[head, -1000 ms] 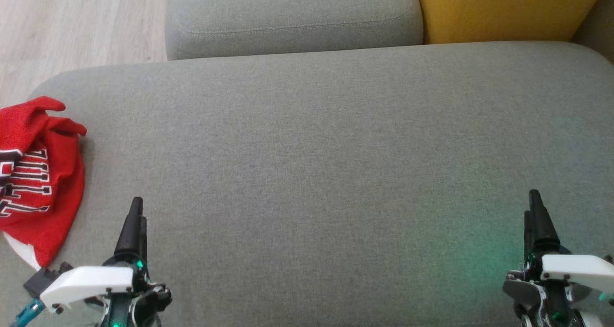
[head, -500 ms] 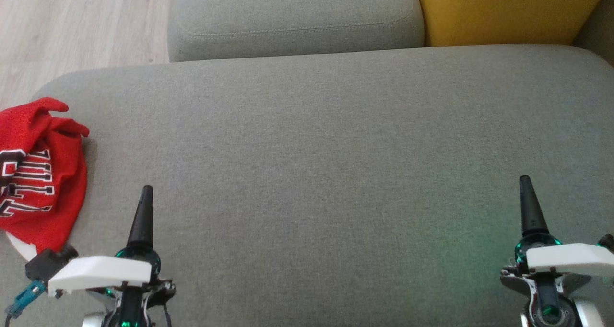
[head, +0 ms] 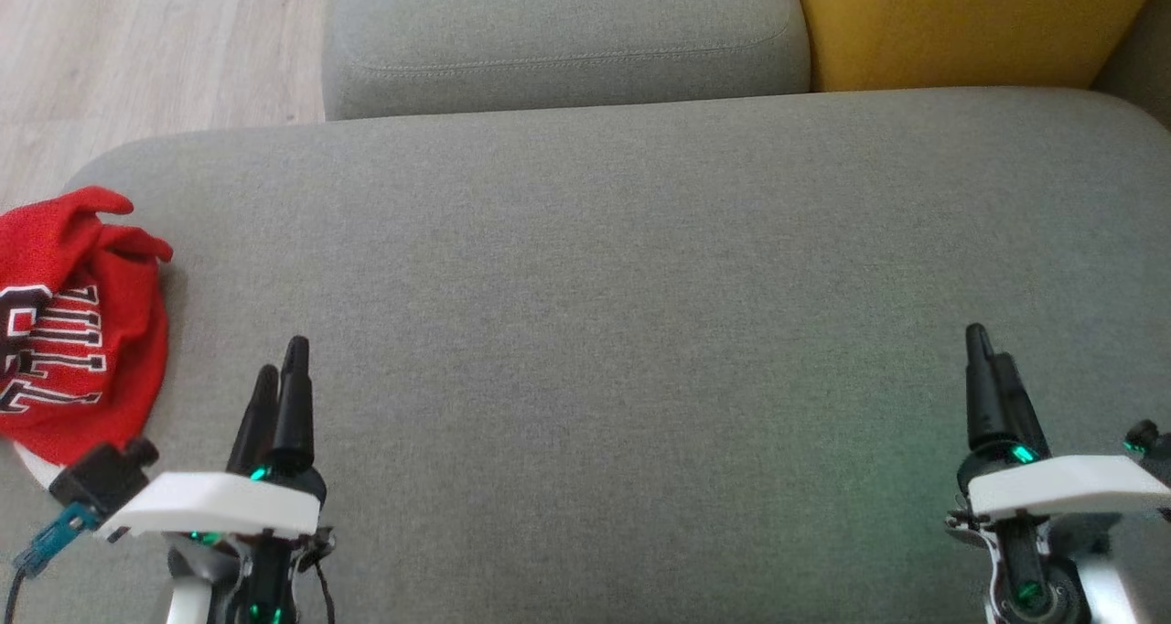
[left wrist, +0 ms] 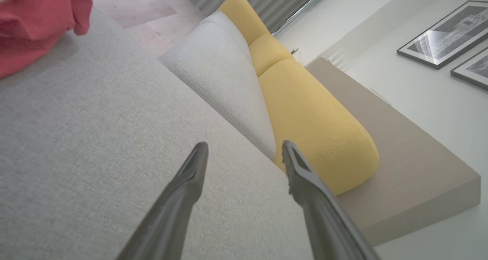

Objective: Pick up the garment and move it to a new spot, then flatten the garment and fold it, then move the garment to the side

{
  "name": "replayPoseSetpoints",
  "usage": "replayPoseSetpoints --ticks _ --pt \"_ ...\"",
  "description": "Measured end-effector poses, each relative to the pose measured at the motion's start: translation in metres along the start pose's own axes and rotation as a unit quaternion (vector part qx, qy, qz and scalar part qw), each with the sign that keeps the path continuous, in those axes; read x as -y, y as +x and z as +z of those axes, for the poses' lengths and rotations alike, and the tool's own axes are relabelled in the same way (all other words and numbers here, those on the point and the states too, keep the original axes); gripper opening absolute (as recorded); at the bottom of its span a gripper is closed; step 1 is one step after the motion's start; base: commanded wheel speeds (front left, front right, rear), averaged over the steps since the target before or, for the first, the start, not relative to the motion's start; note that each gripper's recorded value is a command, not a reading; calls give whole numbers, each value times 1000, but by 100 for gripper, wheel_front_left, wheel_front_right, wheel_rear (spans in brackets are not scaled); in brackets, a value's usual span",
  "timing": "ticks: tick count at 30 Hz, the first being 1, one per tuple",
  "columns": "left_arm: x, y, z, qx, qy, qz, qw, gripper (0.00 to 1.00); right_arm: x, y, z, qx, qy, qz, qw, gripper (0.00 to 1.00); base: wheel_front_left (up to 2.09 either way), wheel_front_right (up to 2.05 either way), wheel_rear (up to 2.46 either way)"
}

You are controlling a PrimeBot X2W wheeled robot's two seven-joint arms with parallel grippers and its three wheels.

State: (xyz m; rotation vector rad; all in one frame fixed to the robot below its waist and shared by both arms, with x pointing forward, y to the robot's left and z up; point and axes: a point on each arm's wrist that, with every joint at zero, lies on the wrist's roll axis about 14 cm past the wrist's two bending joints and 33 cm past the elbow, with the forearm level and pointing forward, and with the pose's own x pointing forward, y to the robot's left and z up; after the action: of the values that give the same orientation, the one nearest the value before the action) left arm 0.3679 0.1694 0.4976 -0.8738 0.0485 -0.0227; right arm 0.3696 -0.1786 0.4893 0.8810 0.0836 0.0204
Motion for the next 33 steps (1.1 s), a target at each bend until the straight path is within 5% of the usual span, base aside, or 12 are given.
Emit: replayPoseSetpoints --ticks 16,33 --pt "6 -1 1 0 144 -10 989 100 -6 1 -9 -13 -126 12 992 100 0 0 0" --pt "12 -3 -5 -1 270 -23 963 100 -8 0 -15 -21 -245 21 969 100 0 0 0"
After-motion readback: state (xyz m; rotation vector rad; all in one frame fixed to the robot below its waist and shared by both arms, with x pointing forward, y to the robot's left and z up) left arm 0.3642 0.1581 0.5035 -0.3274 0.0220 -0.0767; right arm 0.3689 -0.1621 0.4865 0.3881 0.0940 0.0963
